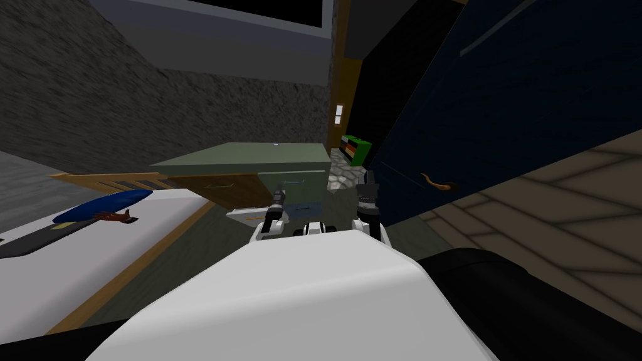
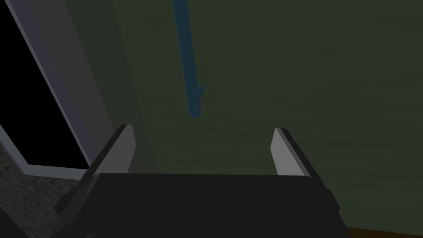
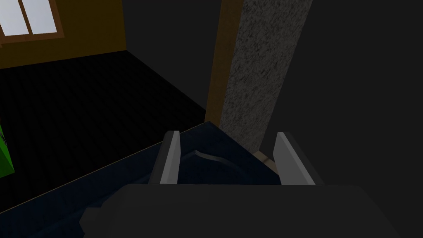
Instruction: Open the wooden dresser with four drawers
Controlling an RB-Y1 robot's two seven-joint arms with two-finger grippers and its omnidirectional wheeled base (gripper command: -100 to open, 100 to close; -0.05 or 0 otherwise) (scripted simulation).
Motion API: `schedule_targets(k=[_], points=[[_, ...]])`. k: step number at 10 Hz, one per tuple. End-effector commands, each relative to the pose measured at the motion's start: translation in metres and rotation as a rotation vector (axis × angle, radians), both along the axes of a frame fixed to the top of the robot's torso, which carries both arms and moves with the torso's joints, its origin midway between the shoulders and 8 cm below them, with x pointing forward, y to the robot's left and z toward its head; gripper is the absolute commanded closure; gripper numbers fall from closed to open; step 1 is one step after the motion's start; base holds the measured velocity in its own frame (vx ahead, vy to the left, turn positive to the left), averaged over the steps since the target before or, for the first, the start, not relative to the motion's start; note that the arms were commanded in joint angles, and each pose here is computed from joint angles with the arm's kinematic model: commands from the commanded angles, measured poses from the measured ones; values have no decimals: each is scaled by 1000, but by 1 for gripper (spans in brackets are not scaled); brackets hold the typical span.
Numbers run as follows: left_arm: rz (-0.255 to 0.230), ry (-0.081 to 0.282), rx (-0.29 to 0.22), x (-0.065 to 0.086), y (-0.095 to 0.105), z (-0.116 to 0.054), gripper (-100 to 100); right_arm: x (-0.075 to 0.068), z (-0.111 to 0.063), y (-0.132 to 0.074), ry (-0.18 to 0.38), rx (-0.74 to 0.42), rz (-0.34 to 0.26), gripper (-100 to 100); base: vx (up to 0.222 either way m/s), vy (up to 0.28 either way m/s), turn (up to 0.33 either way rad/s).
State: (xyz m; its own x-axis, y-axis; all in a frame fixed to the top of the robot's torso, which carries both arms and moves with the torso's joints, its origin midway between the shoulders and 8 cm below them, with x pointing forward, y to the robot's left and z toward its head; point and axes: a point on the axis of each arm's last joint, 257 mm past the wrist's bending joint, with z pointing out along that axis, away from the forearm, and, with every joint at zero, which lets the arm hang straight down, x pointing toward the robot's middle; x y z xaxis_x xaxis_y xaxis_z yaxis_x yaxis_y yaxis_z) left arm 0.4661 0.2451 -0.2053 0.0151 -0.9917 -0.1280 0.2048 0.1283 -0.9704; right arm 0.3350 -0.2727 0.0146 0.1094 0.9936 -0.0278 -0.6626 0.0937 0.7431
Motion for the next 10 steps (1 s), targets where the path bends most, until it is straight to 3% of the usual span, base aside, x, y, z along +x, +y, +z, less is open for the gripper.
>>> schedule_targets(k=[1, 4, 5, 7, 10], points=[[4, 8, -21, 2, -4, -4, -100, 0, 0, 0, 0, 0, 0, 0, 24, -3, -3], [7, 7, -21, 4, -3, 4, -100, 0, 0, 0, 0, 0, 0, 0, 77, -3, -14], [4, 9, -22, 3, -4, -4, 100, 0, 0, 0, 0, 0, 0, 0, -60, 8, 27], [0, -4, -22, 4, -6, 8, 100, 0, 0, 0, 0, 0, 0, 0, -81, 1, 10], [-2, 11, -22, 1, -6, 7, 100, 0, 0, 0, 0, 0, 0, 0, -170, -14, 15]])
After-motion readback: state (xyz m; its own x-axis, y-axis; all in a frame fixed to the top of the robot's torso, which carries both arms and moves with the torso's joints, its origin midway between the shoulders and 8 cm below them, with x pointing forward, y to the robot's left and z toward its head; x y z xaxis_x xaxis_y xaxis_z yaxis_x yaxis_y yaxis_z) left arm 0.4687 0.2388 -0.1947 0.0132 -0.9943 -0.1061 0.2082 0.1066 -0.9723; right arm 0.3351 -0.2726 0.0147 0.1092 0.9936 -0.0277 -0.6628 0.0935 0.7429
